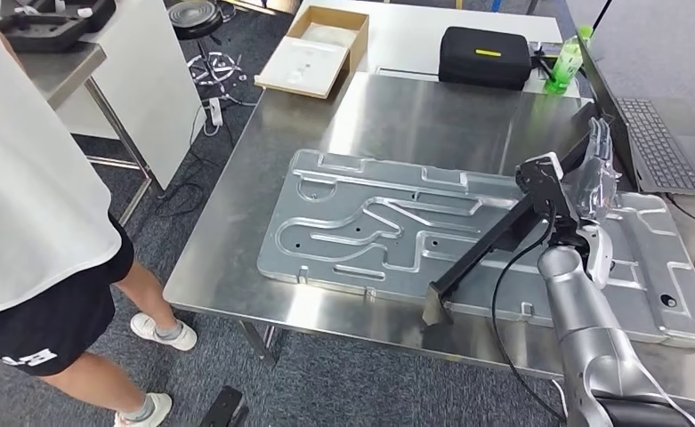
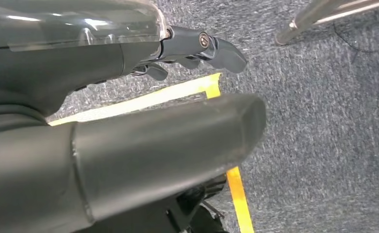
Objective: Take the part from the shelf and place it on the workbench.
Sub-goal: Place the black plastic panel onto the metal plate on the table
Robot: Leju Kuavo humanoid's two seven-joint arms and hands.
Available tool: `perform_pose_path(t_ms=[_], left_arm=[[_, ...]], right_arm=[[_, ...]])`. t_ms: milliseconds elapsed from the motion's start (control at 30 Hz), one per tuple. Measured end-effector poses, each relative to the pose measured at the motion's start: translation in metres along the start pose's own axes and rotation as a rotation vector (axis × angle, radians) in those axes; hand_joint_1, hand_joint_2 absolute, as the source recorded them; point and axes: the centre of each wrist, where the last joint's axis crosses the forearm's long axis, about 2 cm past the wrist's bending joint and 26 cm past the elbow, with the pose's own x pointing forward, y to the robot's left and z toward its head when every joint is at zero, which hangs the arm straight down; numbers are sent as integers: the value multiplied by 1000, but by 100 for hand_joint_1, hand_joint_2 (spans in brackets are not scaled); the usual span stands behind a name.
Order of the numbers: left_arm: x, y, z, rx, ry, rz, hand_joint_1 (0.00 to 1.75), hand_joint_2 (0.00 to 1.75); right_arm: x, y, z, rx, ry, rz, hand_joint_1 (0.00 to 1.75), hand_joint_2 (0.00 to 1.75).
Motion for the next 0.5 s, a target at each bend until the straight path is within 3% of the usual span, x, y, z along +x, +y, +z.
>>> perform_pose_path(t_ms=[33, 167, 400, 500], left_arm=[[0, 0, 0, 0, 0, 0, 0, 0], [2, 0, -1, 2, -3, -3, 0, 0], [2, 0, -1, 2, -1, -2, 0, 0], [2, 1, -1, 4, -2, -3, 0, 0]], right_arm=[[0, 0, -1, 2, 8, 2, 0, 175], [-3, 2, -7, 36, 50, 11, 0, 0], [-9, 5, -9, 81, 99, 26, 0, 0], [-9, 6, -12, 94, 109, 25, 0, 131]])
